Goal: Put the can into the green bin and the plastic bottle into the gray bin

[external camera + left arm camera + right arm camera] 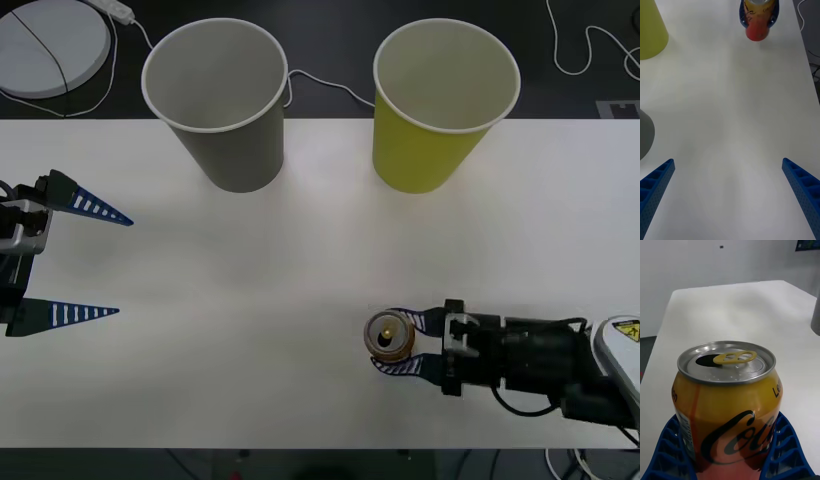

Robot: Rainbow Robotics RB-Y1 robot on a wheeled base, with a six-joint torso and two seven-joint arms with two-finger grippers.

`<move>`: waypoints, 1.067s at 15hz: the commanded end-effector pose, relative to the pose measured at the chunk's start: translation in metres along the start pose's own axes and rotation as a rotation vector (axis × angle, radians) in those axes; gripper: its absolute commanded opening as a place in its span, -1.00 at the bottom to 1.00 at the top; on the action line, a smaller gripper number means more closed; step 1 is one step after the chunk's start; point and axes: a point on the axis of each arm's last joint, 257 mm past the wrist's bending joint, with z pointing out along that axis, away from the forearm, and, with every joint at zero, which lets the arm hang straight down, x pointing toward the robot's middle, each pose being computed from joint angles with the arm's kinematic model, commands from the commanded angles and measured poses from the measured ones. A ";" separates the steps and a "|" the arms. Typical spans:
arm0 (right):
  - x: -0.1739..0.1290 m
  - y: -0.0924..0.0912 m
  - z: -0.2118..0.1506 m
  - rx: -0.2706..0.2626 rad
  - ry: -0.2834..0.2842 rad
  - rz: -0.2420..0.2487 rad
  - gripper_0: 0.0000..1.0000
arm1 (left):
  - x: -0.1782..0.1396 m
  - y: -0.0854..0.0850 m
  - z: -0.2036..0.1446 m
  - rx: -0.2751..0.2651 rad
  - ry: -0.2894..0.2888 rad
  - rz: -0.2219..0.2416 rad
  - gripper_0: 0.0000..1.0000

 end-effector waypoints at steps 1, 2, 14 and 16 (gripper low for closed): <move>-0.010 -0.014 -0.020 0.017 0.085 0.058 -1.00 | 0.000 0.000 0.000 0.000 0.000 0.000 1.00; -0.012 -0.018 -0.026 0.026 0.105 0.080 -1.00 | 0.000 0.000 0.000 0.000 0.000 0.000 1.00; -0.082 -0.072 -0.122 0.128 0.337 0.317 -1.00 | 0.000 0.000 0.000 0.000 0.000 0.000 1.00; -0.094 -0.079 -0.136 0.132 0.371 0.347 -1.00 | 0.000 0.000 0.000 0.000 0.000 0.000 1.00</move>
